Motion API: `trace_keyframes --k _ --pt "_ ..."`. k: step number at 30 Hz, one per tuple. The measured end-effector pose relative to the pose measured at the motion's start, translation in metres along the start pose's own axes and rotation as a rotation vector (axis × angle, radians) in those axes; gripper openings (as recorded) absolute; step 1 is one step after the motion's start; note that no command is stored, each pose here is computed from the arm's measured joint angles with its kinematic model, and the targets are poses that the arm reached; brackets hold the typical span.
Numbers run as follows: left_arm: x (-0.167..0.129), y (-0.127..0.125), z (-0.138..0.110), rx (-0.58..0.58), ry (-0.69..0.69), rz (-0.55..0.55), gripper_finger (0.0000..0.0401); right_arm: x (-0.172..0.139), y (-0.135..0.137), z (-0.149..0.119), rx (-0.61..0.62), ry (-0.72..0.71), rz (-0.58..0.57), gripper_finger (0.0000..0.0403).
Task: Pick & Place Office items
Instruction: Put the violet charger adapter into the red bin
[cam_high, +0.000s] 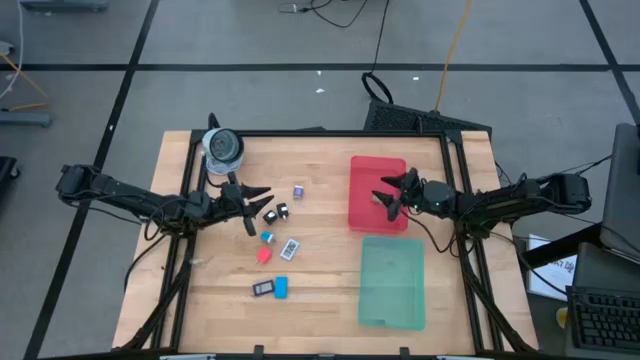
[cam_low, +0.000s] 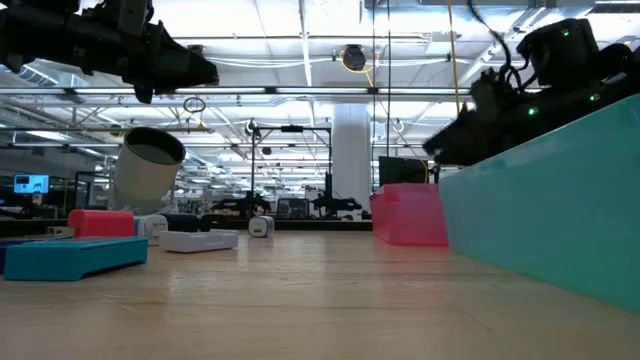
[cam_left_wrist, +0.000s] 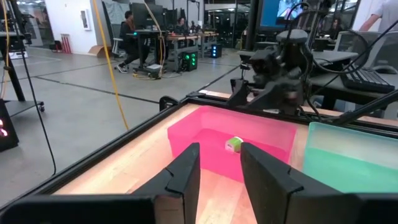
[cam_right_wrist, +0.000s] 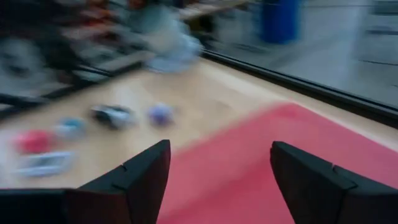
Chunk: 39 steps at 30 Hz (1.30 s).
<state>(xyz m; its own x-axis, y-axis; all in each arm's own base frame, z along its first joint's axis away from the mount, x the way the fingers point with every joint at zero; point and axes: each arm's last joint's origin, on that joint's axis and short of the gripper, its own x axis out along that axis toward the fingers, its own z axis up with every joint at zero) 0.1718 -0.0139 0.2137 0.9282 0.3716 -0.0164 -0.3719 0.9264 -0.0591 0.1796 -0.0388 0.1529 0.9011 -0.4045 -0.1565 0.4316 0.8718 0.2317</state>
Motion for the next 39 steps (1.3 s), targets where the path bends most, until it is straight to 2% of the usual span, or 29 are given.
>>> trace_keyframes --k 7,9,12,14,17,21,24,30,34,39 --pt "0.0 0.0 0.0 -0.047 0.001 0.0 0.012 -0.007 0.022 0.021 0.131 -0.104 0.529 0.0256" --pt "0.0 -0.001 0.0 -0.09 0.005 -0.017 0.012 -0.011 0.03 0.023 0.132 -0.113 0.633 0.0254" --pt "0.003 -0.003 -0.005 -0.133 0.035 -0.052 0.012 -0.016 0.041 0.021 0.079 -0.133 0.697 0.0254" --pt "0.005 -0.004 -0.01 -0.138 0.066 -0.036 0.012 -0.019 0.047 0.02 0.025 -0.159 0.699 0.0253" --pt "0.013 -0.001 -0.019 -0.24 0.103 0.041 0.0125 -0.023 0.054 0.018 -0.032 -0.197 0.644 0.0254" --pt "0.03 0.002 -0.033 -0.367 0.203 0.092 0.016 -0.025 0.059 0.016 -0.063 -0.222 0.572 0.0253" --pt "0.048 0.001 -0.036 -0.352 0.315 0.1 0.0204 -0.025 0.06 0.014 -0.073 -0.217 0.539 0.0253" --pt "0.089 -0.002 -0.035 -0.209 0.557 0.19 0.0279 -0.028 0.065 0.012 -0.101 -0.215 0.514 0.0253" --pt "0.113 0.004 -0.036 -0.241 0.682 0.311 0.0295 -0.033 0.071 0.009 -0.18 -0.236 0.487 0.0253" --pt "0.139 0.01 -0.039 -0.319 0.75 0.368 0.0296 -0.036 0.074 0.008 -0.268 -0.262 0.411 0.0253"
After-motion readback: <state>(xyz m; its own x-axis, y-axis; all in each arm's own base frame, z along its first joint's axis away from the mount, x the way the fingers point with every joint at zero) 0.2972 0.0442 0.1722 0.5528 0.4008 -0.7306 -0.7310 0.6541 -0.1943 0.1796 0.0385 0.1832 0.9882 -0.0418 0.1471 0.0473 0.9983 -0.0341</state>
